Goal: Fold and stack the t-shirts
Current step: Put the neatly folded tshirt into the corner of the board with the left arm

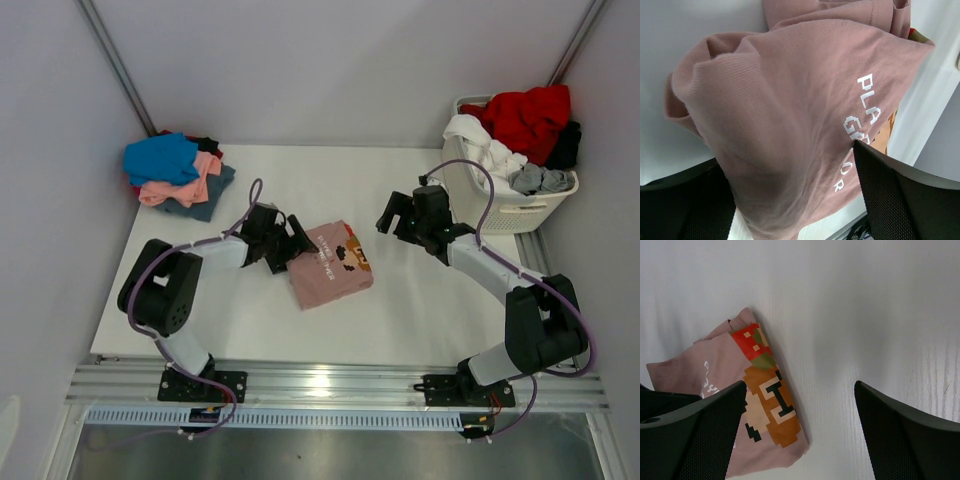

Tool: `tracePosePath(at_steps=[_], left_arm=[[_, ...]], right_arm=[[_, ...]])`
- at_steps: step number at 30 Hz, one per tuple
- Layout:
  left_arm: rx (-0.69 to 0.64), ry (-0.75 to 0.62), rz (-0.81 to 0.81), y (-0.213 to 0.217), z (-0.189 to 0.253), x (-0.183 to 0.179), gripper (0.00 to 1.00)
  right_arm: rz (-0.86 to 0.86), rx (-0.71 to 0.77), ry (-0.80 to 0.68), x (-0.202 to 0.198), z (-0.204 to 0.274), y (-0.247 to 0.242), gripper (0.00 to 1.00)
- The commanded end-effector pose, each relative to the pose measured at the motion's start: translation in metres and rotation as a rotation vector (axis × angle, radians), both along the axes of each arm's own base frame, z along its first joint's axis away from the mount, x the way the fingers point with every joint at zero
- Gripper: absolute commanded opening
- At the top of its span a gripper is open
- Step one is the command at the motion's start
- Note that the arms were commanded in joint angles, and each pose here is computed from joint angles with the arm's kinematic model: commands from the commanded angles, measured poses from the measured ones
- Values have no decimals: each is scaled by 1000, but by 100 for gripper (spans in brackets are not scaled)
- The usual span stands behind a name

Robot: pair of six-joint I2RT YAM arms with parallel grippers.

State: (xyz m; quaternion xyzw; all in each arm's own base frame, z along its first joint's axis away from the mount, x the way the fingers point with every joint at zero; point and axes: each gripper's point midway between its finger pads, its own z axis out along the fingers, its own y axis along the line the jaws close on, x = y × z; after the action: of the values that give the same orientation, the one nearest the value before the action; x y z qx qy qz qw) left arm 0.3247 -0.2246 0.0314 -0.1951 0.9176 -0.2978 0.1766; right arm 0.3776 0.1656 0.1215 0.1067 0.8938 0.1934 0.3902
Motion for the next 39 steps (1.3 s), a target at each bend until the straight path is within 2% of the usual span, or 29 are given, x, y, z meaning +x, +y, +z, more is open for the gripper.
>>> tracePosePath(at_steps=[1,9,21,28,39], left_arm=[[163,245,-66,14,-69,-64,90],[176,274,-171,-15,-75,-87,88],[175,302,-210,-21,-86,-106,85],[162,326,-227,-29,-91,-109,82],[122,317,-268,-58,-87,-98,75]], right_arm=[[-9,3,-70,8,23,-1,93],[-25,-25,1,8,-2,-5,93],[-54,-60,154,-6,-64,-11,93],[-31,-9,189,-17,-75,4,92],[14,70,190,-20,-65,25,92]])
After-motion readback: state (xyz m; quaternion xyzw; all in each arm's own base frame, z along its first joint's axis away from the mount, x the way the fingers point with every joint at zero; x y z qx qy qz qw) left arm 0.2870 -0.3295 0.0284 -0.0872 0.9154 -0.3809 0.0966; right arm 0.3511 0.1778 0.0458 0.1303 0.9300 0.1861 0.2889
